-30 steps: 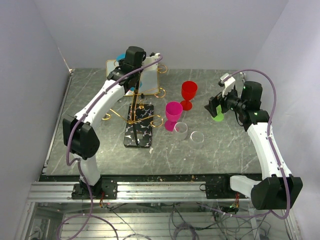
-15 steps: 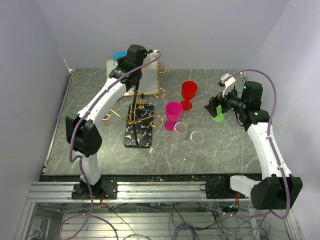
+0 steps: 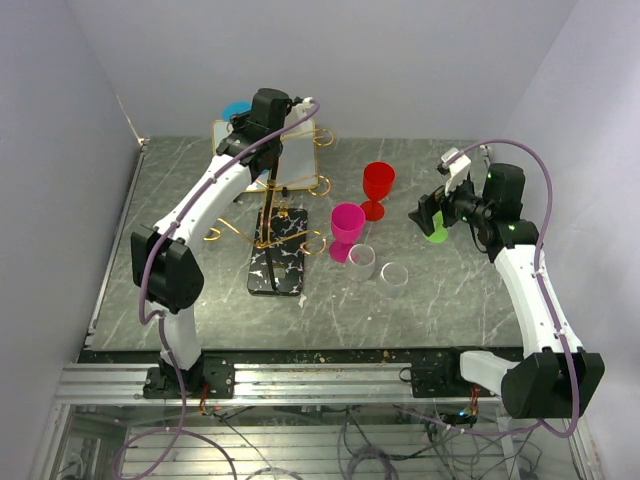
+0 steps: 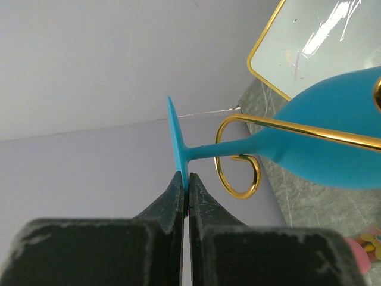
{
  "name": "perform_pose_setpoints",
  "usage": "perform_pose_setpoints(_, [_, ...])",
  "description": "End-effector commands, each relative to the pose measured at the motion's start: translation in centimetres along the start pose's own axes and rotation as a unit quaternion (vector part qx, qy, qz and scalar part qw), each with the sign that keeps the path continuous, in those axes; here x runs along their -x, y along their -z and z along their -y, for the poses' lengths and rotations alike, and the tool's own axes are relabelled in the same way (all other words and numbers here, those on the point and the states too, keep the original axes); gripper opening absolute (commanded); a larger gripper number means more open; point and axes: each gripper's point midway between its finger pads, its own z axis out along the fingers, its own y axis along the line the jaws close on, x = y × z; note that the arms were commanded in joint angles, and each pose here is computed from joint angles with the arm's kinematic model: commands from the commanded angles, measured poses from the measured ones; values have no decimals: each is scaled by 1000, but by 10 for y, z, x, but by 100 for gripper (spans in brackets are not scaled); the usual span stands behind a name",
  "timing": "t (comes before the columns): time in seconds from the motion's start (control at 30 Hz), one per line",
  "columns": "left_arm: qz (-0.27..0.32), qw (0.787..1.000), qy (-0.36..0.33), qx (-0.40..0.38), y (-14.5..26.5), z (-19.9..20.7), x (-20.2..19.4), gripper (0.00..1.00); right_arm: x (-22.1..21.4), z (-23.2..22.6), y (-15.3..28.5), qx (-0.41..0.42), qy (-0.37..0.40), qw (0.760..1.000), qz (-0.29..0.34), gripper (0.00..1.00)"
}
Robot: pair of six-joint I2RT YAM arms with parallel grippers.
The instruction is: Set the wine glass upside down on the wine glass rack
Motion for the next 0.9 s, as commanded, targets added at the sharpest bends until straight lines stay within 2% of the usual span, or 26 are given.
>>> perform_pose_setpoints(0.0, [-31, 999, -11, 5, -2, -1, -13, 8, -2, 2, -1, 1, -4, 1000, 3, 99])
perform_pose_setpoints(0.87, [-50, 998, -25, 0, -7, 6, -32, 10, -4, 1, -3, 7, -7, 1000, -1, 99])
